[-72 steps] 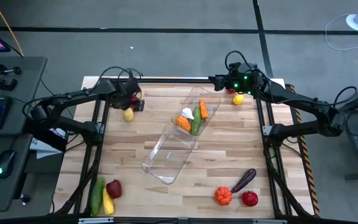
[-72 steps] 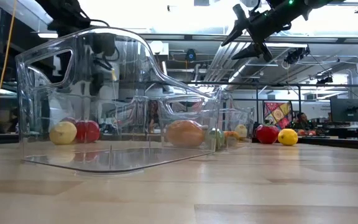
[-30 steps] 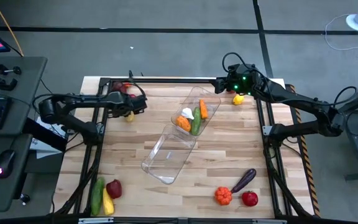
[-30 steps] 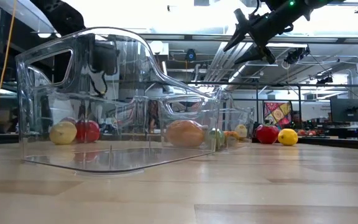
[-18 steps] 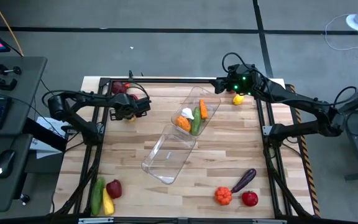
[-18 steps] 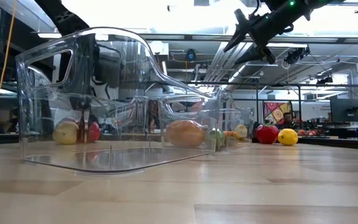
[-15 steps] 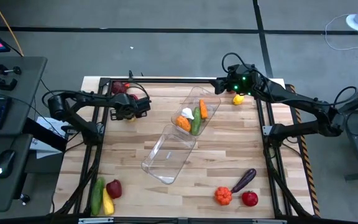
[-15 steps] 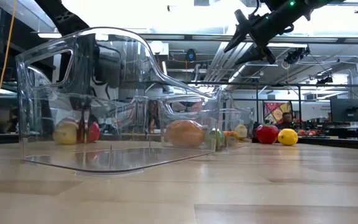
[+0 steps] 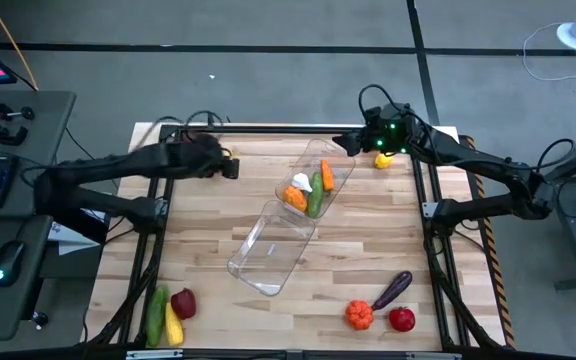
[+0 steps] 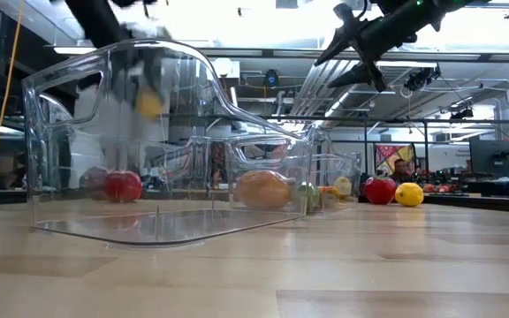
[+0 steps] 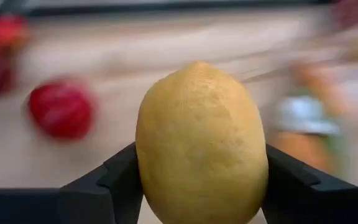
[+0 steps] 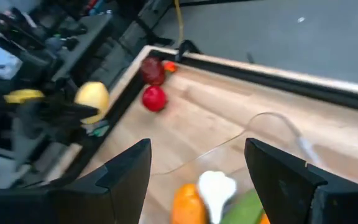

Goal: Sort produce into baskets
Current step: Put the yellow lemon into the bottom transparent bin

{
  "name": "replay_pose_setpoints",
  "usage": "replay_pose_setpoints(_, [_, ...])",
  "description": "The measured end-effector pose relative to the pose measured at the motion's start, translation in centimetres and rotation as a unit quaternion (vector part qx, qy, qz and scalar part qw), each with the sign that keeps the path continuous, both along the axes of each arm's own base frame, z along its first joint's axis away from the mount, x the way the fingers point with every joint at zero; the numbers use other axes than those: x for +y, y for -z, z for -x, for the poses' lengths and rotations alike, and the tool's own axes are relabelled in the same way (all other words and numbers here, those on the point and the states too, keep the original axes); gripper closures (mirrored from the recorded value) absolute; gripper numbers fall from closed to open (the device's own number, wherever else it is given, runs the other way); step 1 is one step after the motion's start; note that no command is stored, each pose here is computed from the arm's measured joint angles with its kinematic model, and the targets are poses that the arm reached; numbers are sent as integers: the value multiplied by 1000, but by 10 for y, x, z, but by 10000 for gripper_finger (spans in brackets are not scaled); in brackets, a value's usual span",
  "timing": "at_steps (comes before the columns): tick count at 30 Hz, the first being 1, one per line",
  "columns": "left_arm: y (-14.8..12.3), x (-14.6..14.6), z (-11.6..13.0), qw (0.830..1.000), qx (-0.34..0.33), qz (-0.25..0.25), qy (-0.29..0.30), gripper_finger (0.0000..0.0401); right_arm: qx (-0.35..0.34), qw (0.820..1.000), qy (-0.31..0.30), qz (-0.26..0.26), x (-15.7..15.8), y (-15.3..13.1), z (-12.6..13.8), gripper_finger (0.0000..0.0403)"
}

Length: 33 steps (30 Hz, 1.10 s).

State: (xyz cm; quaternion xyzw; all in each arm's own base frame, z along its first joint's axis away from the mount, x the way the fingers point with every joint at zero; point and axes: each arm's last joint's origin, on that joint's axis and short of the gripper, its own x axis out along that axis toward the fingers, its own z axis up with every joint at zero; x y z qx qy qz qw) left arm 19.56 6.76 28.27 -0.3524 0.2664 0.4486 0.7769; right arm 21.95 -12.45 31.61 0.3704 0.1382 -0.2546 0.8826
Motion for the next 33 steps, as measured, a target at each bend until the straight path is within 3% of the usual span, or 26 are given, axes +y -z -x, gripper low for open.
replay_pose_setpoints(3, [-28, -21, 0, 991, -75, -47, 96, 167, -20, 1000, -16, -14, 9, -3, -4, 151])
replay_pose_setpoints(6, [-38, -45, -4, 970, -111, -61, 209, 173, -45, 998, -35, -28, 20, -7, -11, 151])
replay_pose_setpoints(10, [-32, -82, -19, 927, -96, -66, 358, 176, -74, 994, -65, -44, 39, -11, -20, 151])
replay_pose_setpoints(15, [-14, -122, -51, 861, -79, -133, 485, 165, -89, 989, -93, -75, 63, -13, -28, 151])
replay_pose_setpoints(17, [-6, -132, -66, 843, -89, -147, 510, 160, -89, 988, -98, -78, 71, -13, -30, 151])
replay_pose_setpoints(20, [5, -140, -82, 830, -99, -137, 531, 153, -87, 988, -105, -73, 82, -13, -32, 151])
replay_pose_setpoints(24, [14, -143, -95, 829, -68, -113, 543, 138, -89, 986, -115, -76, 94, -14, -34, 151])
replay_pose_setpoints(28, [9, -146, -104, 816, -56, -119, 563, 117, -89, 985, -126, -78, 101, -14, -35, 151])
replay_pose_setpoints(33, [0, -147, -112, 814, -44, -119, 567, 93, -90, 984, -138, -73, 106, -14, -36, 151])
